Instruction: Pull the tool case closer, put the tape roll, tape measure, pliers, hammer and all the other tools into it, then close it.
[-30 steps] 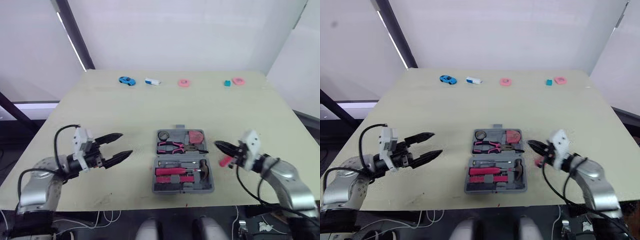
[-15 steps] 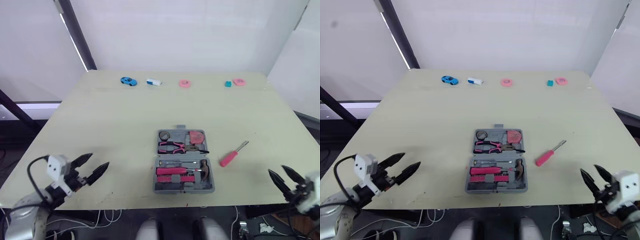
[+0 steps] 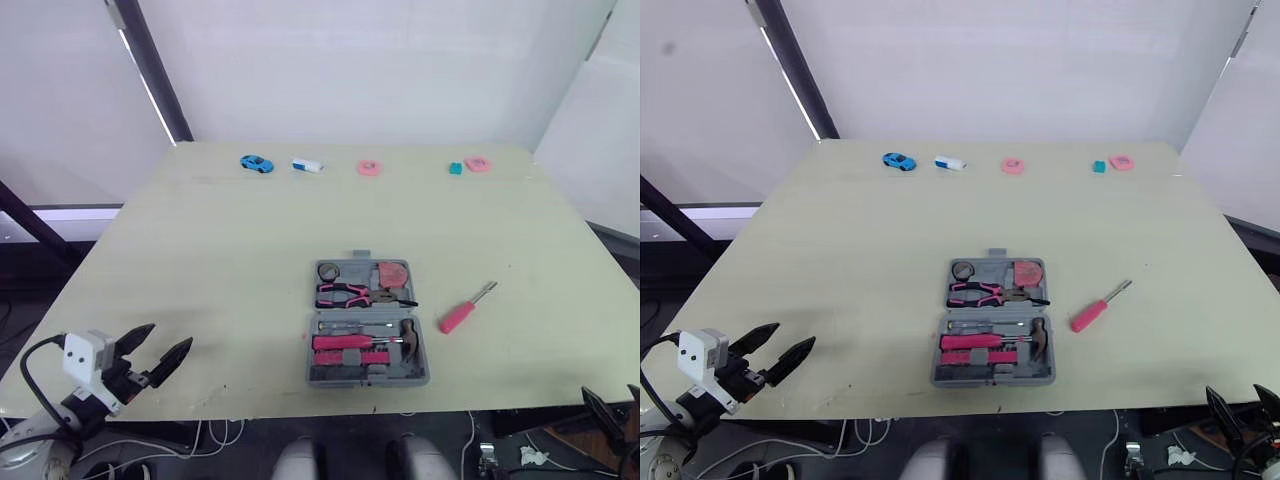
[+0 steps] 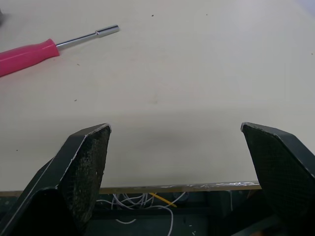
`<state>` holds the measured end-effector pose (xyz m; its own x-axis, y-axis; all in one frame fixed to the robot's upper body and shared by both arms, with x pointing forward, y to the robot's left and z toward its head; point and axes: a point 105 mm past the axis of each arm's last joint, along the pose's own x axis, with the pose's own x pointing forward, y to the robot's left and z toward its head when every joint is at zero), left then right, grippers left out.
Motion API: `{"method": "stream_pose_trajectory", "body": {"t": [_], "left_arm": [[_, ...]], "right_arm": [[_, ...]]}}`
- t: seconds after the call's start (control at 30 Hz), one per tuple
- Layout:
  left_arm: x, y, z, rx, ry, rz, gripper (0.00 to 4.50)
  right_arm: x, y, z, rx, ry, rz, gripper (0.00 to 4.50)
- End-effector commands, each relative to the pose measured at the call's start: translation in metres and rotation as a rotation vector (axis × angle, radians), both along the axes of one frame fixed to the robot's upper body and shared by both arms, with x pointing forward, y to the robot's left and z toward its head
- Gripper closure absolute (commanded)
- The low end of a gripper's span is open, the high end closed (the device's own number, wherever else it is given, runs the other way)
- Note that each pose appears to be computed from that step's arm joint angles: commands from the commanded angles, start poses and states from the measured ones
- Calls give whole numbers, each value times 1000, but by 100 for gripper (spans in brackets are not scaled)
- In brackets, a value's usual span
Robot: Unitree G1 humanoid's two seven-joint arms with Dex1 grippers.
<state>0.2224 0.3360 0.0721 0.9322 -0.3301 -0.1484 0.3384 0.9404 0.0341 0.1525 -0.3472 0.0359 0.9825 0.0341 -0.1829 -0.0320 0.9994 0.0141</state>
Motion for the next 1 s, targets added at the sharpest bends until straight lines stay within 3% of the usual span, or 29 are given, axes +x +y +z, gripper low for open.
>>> {"method": "stream_pose_trajectory", "body": {"t": [0.03,0.13,0.43,0.7,0.87,1.0], "left_arm": [[7,-9,10,48,-35,-73,0],[12,-30,13,127,-45,-228,0],[29,-85,34,161,-115,-526,0],[30,-133,56,179,-150,-826,0],[28,-145,67,201,-172,-910,0],[17,-153,75,190,-164,-974,0]], "right_arm": [[13,1,19,-38,-43,75,3],[25,21,20,-35,10,254,3],[69,57,45,-161,74,673,3],[122,88,76,-518,160,1155,3],[159,103,78,-776,209,1336,3],[176,116,78,-944,236,1479,3]]}}
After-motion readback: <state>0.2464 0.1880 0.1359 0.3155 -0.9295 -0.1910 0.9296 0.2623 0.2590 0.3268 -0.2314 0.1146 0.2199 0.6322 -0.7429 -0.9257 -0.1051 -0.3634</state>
